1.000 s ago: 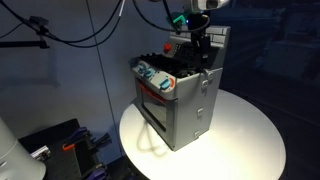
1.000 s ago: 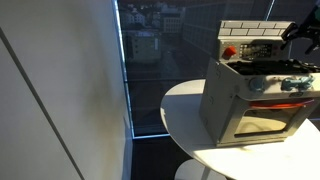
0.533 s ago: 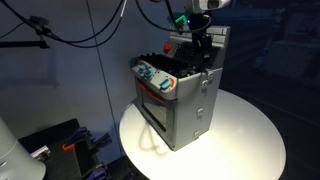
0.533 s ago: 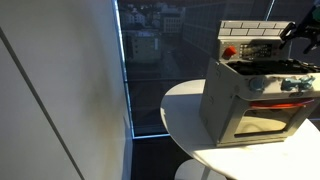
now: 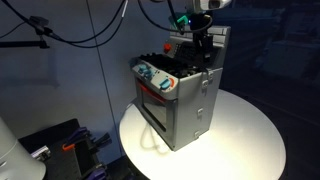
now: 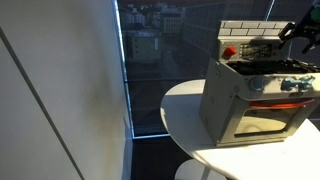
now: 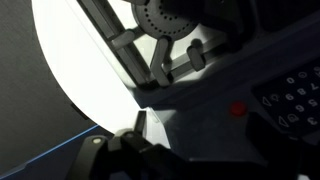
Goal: Press the top button on the right side of the stove
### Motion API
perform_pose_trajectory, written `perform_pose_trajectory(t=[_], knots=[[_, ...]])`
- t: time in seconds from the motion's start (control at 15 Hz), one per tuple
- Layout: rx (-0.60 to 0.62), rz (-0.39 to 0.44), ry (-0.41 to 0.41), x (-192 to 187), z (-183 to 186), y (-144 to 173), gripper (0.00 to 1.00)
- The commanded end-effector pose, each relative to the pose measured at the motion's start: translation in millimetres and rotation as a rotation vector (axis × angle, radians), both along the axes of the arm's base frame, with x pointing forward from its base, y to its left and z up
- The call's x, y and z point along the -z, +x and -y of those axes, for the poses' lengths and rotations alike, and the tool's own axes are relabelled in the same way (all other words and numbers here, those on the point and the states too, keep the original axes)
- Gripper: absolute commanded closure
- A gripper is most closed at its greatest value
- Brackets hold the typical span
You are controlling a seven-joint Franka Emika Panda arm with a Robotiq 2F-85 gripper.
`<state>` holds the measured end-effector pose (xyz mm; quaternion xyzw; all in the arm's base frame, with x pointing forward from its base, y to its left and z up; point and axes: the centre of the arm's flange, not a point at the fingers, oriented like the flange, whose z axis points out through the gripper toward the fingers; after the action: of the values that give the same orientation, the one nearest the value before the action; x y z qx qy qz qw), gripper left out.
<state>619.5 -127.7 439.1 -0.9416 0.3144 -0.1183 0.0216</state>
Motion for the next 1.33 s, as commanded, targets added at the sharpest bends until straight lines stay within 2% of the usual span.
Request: perform_pose_trajectory(t=[0.0,0.6,1.0,1.27], knots=[[0.025,0.026,0.009,-3.7,1.4,16.9,0.00],[0.026,0.036,0.009,-4.2,4.1,21.0,0.00],[0.001,-0.005,0.033,-4.7,0.5,4.3,0.00],[-0.021,-0.045,0.080,-9.4,2.0,-7.0,0.00]])
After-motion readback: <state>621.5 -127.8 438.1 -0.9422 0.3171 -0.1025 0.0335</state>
